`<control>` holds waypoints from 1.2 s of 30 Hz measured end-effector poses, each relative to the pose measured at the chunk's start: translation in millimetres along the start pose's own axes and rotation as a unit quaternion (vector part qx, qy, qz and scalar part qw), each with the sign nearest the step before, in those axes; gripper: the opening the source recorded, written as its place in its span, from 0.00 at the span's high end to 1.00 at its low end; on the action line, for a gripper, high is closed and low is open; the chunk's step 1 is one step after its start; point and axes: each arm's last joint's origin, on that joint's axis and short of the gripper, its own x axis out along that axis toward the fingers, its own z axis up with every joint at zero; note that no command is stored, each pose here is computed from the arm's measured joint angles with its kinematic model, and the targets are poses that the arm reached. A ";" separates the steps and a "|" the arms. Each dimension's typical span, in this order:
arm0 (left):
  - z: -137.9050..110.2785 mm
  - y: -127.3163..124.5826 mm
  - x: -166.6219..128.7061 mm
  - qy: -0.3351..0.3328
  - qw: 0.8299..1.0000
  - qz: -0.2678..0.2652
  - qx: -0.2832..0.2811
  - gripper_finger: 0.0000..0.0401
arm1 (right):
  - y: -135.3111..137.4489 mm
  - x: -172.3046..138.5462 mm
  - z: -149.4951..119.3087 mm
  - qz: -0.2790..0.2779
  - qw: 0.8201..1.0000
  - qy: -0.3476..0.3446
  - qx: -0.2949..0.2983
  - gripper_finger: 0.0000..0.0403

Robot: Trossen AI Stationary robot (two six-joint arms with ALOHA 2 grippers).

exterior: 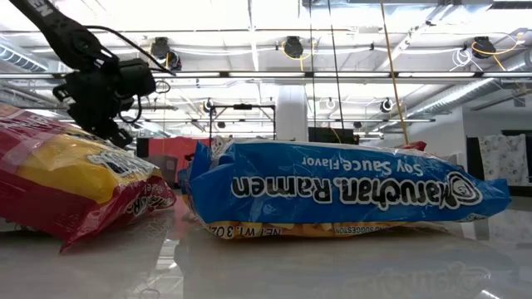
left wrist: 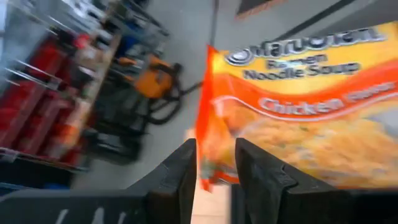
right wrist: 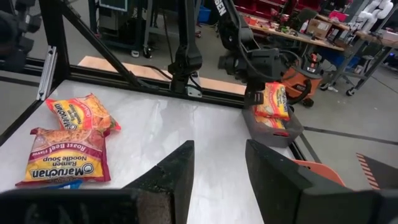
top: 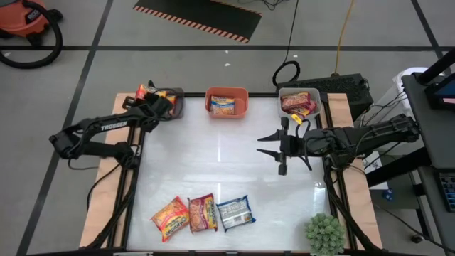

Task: Sort Maruchan noodles
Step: Put the right orange noodle pack into the black bin, then put the red noodle pack into the gray bin

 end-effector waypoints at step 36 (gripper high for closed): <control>12.3 -12.4 -18.6 0.003 0.988 -0.150 0.032 0.73 | 0.3 -0.1 -1.2 0.001 1.000 0.006 0.000 0.66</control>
